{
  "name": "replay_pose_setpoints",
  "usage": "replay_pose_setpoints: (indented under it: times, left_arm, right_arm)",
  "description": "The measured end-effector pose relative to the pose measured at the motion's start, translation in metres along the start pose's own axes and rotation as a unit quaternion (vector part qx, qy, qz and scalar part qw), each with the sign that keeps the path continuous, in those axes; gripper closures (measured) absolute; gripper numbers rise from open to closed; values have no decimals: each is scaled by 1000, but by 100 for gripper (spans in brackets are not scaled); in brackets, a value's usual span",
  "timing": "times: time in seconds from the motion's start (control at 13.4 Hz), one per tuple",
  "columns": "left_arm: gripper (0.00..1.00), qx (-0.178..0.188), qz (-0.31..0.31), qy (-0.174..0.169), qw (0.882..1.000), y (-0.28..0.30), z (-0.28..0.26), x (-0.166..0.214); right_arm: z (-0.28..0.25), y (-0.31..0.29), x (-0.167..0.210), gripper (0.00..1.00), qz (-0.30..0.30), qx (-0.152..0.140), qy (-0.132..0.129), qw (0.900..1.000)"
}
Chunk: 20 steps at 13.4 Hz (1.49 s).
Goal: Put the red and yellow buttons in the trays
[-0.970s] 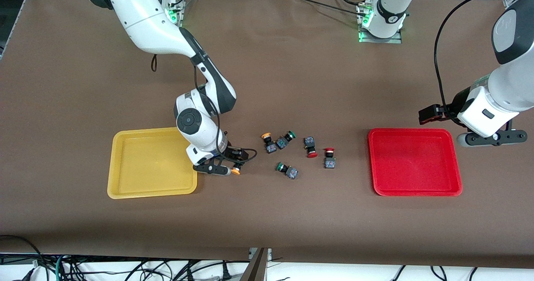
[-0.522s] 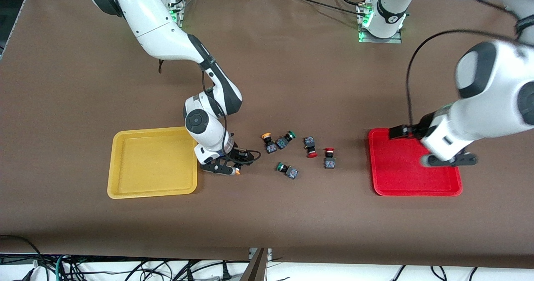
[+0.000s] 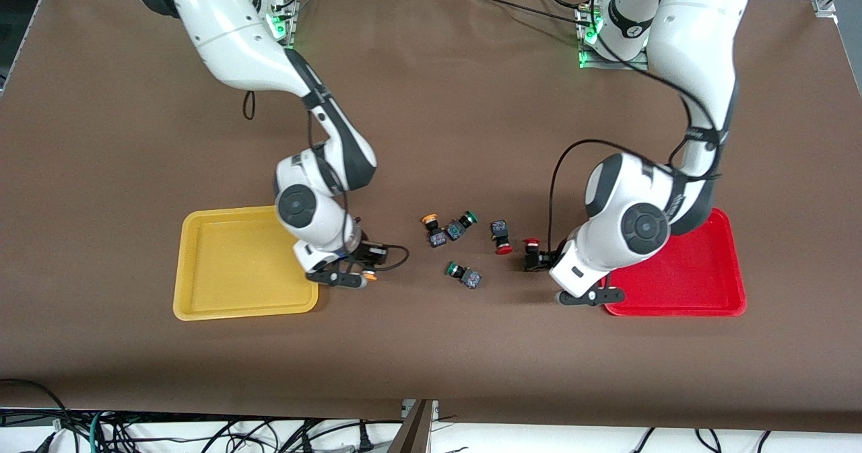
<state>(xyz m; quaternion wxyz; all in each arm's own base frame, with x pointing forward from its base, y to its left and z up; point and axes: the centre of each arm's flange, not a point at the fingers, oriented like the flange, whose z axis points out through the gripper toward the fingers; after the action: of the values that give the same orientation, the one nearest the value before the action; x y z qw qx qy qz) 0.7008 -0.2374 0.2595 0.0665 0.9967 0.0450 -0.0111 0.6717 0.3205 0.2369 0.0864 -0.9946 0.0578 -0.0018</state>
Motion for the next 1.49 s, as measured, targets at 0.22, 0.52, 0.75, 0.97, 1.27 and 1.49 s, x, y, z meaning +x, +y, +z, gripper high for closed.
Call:
replay_pose_setpoints:
  times: [0.22,0.52,0.75,0.97,1.27,1.49]
  left_arm:
    - [0,10,-3,2,1000,-12,35,4]
    - [0,32,6,10,999,-13,54,4]
    - [0,36,1,0,999,-2,72,-5]
    - [0,41,5,-11,999,3,86,-14]
    - [41,44,1,-19,999,11,92,-24]
    - [59,50,-7,-28,998,1,79,-20]
  right_arm:
    - [-65,82,31,58,-69,-23,-39,997]
    - [-26,193,36,43,-112,-59,-55,990]
    - [-27,174,30,11,-98,-52,-59,992]
    - [-82,47,4,1,-67,-20,-56,996]
    - [-13,-101,-83,1,-64,-2,-23,998]
    - [52,-135,-120,1,-69,0,-5,998]
